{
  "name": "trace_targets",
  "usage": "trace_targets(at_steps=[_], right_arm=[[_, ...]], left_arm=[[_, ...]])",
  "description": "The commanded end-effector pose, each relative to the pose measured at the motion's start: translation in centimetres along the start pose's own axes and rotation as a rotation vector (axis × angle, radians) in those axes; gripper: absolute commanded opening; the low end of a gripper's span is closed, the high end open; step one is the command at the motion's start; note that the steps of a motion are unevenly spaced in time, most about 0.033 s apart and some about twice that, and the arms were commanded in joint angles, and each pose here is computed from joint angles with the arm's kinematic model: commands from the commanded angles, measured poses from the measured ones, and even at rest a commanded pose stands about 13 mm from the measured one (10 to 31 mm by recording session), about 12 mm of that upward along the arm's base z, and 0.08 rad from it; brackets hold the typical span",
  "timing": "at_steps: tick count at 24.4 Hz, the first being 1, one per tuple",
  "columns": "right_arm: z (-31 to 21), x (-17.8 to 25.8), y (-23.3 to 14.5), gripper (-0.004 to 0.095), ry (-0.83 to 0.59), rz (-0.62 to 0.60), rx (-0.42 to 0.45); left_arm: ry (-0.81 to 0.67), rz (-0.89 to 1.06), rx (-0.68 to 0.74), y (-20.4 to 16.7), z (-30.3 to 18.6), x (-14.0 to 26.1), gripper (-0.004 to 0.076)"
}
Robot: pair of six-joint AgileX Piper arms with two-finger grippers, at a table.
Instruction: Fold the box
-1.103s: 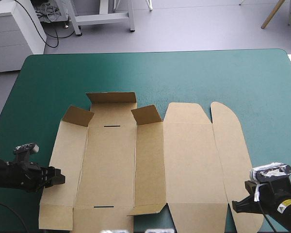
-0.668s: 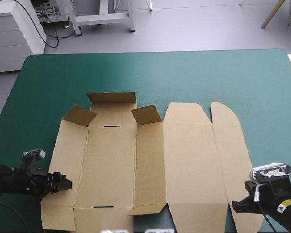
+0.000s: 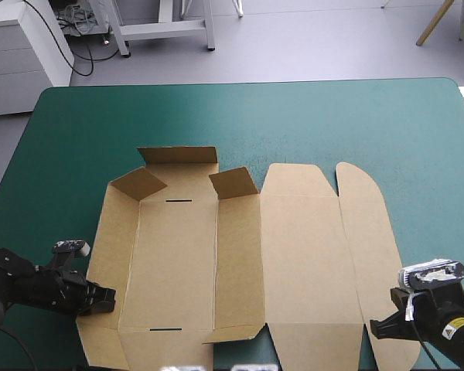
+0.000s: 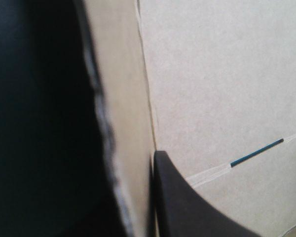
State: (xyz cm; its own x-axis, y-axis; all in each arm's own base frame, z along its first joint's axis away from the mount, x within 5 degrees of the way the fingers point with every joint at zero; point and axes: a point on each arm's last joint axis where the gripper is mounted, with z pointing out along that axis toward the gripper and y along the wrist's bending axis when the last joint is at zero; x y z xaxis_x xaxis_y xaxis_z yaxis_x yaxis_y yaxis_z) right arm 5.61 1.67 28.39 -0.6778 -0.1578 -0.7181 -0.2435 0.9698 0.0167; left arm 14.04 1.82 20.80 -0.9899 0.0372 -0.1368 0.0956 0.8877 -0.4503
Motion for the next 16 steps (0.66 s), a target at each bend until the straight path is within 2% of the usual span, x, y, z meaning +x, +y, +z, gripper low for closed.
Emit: trace_targets(at_steps=[1,12,16], right_arm=[[-0.4,-1.0,-0.1,-0.0019,-0.067,-0.005,0.006],[-0.4,-1.0,-0.1,-0.0019,-0.067,-0.005,0.006],[-0.4,-1.0,-0.1,-0.002,-0.067,-0.005,0.006]], left_arm=[[0.059,0.012,0.047,-0.8,-0.5,0.4,-0.001],[0.047,0.008,0.027,-0.8,-1.0,0.0,-0.001],[0.028,0.022,-0.046,-1.1,-2.6,-1.2,-0.001]])
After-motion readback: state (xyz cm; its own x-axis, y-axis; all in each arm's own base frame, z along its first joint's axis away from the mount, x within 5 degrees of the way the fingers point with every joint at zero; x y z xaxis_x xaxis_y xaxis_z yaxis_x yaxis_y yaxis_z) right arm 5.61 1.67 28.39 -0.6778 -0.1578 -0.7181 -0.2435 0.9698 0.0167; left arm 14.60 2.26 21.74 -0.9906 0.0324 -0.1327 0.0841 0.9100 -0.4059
